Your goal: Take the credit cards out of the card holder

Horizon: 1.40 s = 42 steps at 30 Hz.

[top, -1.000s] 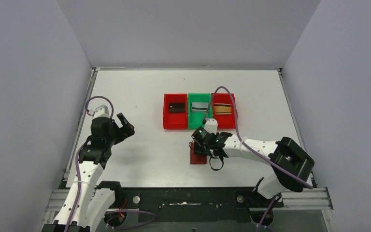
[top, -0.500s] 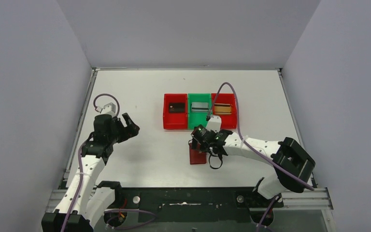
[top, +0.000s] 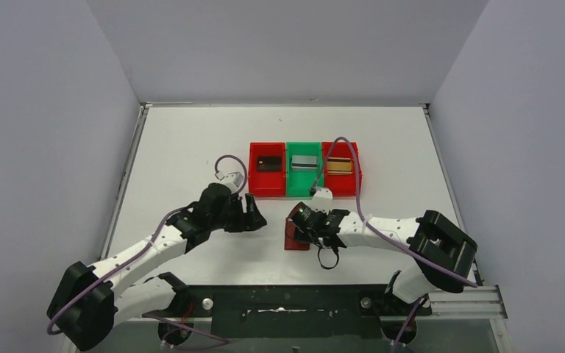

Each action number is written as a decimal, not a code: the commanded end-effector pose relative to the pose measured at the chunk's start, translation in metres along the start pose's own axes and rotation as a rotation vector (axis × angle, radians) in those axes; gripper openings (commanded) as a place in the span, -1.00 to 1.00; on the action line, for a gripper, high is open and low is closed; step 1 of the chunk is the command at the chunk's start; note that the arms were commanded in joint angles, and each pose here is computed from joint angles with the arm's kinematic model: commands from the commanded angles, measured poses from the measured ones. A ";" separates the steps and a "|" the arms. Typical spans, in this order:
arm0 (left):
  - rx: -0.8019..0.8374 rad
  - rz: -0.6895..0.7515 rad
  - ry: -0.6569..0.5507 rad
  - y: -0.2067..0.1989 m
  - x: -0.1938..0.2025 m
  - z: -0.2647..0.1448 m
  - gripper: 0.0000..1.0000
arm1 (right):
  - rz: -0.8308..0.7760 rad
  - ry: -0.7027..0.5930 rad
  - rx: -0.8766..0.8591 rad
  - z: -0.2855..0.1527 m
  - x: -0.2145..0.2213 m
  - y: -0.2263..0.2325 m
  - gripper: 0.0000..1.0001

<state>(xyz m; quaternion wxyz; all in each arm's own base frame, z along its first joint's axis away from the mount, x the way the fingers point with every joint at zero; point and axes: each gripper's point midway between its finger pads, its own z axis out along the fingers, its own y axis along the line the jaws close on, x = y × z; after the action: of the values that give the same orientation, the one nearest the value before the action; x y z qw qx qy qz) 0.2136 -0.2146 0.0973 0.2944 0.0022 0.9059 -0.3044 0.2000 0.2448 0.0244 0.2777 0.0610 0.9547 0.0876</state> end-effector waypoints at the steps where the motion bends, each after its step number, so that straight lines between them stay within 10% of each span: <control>1: 0.020 -0.040 -0.051 -0.021 -0.004 0.014 0.28 | 0.023 -0.060 0.049 0.000 -0.006 -0.003 -0.23; 25: 0.052 -0.084 0.083 -0.038 0.095 0.068 -0.06 | 0.136 -0.013 -0.395 -0.005 0.040 0.040 -0.61; 37: -0.093 -0.066 0.055 -0.005 0.097 0.068 -1.00 | 0.185 -0.057 -0.505 -0.018 0.022 0.047 -0.67; 42: -0.177 -0.063 0.047 0.016 0.100 0.060 -1.00 | 0.222 -0.063 -0.441 -0.010 0.015 0.014 -0.69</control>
<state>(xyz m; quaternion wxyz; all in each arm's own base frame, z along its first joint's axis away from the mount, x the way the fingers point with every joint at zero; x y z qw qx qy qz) 0.1695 -0.2889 0.0228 0.2571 -0.0345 0.9129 -0.3152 0.1821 0.2714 0.0244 0.3109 0.0923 0.8944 0.3081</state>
